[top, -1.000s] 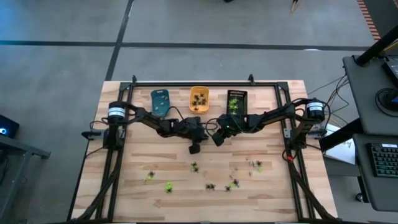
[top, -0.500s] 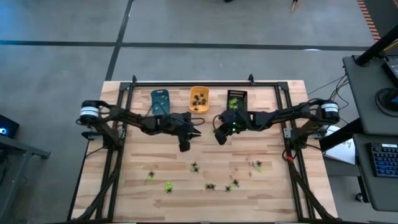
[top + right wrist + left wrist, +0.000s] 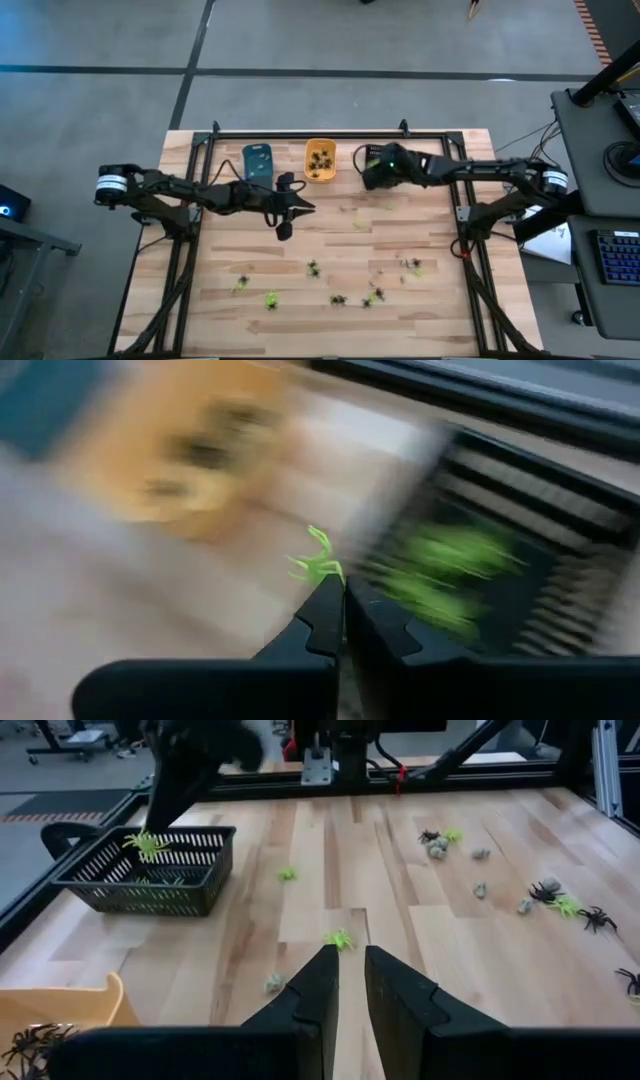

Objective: Sort Halloween decoration
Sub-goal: Put the green spider toy into the black bin

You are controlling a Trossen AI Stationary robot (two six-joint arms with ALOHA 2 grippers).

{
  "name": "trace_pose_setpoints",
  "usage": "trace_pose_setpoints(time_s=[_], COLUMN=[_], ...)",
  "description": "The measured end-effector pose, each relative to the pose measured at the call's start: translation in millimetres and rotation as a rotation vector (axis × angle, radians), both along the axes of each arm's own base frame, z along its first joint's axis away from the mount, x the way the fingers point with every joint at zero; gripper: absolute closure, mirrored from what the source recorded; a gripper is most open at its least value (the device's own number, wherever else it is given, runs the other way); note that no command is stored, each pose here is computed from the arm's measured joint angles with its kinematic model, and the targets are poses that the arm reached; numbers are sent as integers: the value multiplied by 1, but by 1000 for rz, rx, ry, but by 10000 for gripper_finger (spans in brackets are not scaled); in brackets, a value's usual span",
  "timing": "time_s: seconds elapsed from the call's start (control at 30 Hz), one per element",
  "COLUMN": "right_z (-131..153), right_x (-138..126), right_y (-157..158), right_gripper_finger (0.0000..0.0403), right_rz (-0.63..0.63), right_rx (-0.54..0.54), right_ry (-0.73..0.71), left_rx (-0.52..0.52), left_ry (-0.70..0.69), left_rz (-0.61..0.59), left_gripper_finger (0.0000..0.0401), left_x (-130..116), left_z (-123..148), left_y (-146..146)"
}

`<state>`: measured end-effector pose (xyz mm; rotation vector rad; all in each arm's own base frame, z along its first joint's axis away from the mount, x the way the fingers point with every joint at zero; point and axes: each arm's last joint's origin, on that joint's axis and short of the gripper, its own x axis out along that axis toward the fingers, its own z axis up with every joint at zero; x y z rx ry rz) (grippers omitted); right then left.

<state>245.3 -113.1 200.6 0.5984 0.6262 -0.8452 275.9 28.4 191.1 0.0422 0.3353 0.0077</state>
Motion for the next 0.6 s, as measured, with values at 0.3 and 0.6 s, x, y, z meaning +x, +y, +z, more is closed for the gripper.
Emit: trace_pose_setpoints(time_s=[0.3, 0.6], right_z=[-18, -18], right_x=[-10, -11], right_y=[-14, -15], right_gripper_finger=[394, 394], right_rz=[-154, -143], right_rx=[52, 38], right_ry=[110, 125], left_rx=[-28, -50], left_ry=[34, 54], left_rz=[12, 20], left_gripper_finger=[365, 365], left_x=[1, 5], left_z=[-9, -15], left_y=[0, 1])
